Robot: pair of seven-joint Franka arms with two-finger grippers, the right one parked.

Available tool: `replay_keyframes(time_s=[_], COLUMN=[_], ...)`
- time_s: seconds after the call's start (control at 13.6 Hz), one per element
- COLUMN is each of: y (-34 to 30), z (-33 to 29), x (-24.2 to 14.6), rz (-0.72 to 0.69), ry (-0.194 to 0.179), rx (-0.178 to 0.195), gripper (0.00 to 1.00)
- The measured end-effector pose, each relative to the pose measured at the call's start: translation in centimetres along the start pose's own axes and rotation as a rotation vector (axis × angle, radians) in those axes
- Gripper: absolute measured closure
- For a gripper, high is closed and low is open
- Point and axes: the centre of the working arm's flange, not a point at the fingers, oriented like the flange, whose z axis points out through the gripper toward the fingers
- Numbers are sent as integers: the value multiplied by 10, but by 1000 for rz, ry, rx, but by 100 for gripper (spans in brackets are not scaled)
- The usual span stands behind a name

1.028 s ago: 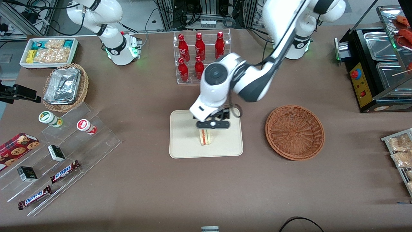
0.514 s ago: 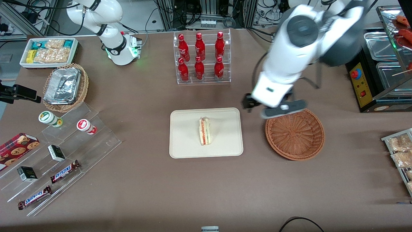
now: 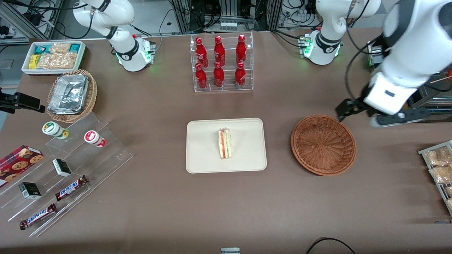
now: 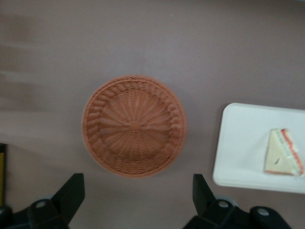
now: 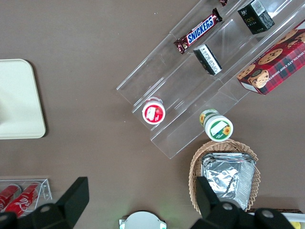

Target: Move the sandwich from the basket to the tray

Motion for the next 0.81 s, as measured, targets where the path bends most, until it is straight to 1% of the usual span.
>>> replay_keyframes(time_s=[0.22, 0.29, 0.51, 0.66, 0.81], y=[-43, -54, -70, -67, -61], z=[-6, -8, -11, -10, -13], x=[-10, -11, -11, -11, -10], rz=[110, 131, 148, 154, 164], ry=[-36, -39, -35, -37, -29], rx=[11, 11, 12, 14, 13], gripper=[0, 0, 0, 0, 0])
